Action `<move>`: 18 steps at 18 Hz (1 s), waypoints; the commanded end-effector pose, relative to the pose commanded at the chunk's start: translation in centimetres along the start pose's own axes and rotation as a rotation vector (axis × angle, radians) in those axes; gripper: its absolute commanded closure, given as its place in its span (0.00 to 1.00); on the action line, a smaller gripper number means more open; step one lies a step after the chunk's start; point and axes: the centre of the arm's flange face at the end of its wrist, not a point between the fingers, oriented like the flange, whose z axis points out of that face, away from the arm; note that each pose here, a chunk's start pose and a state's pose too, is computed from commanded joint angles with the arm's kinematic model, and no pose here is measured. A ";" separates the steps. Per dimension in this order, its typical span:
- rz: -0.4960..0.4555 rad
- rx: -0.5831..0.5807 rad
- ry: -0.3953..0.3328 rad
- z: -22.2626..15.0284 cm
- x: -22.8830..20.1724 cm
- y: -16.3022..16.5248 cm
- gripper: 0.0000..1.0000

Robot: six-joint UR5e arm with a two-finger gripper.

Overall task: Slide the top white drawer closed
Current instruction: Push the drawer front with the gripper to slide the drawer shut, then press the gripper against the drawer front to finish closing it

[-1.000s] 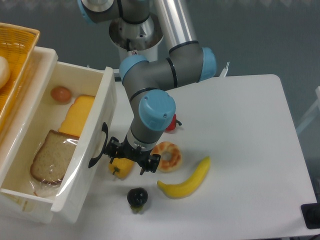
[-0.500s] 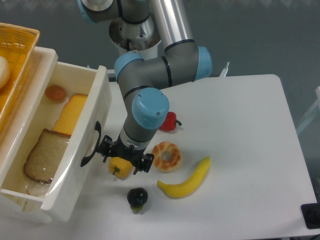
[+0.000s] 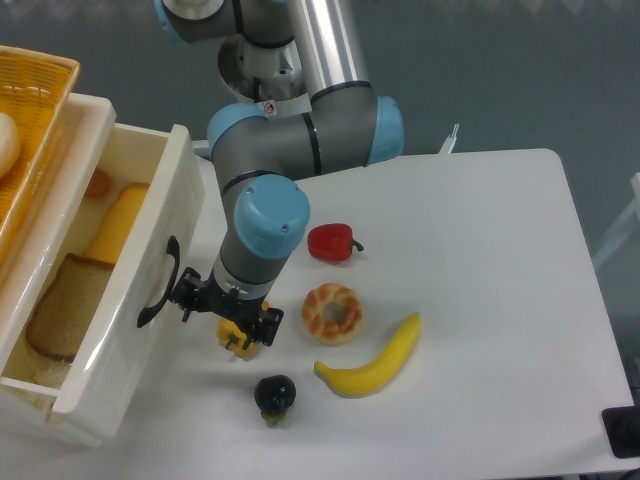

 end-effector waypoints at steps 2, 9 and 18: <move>0.018 -0.004 0.001 0.3 1.0 -0.3 0.00; 0.072 0.000 -0.001 0.4 2.1 -0.9 0.00; 0.097 -0.010 0.005 1.0 3.9 -1.1 0.00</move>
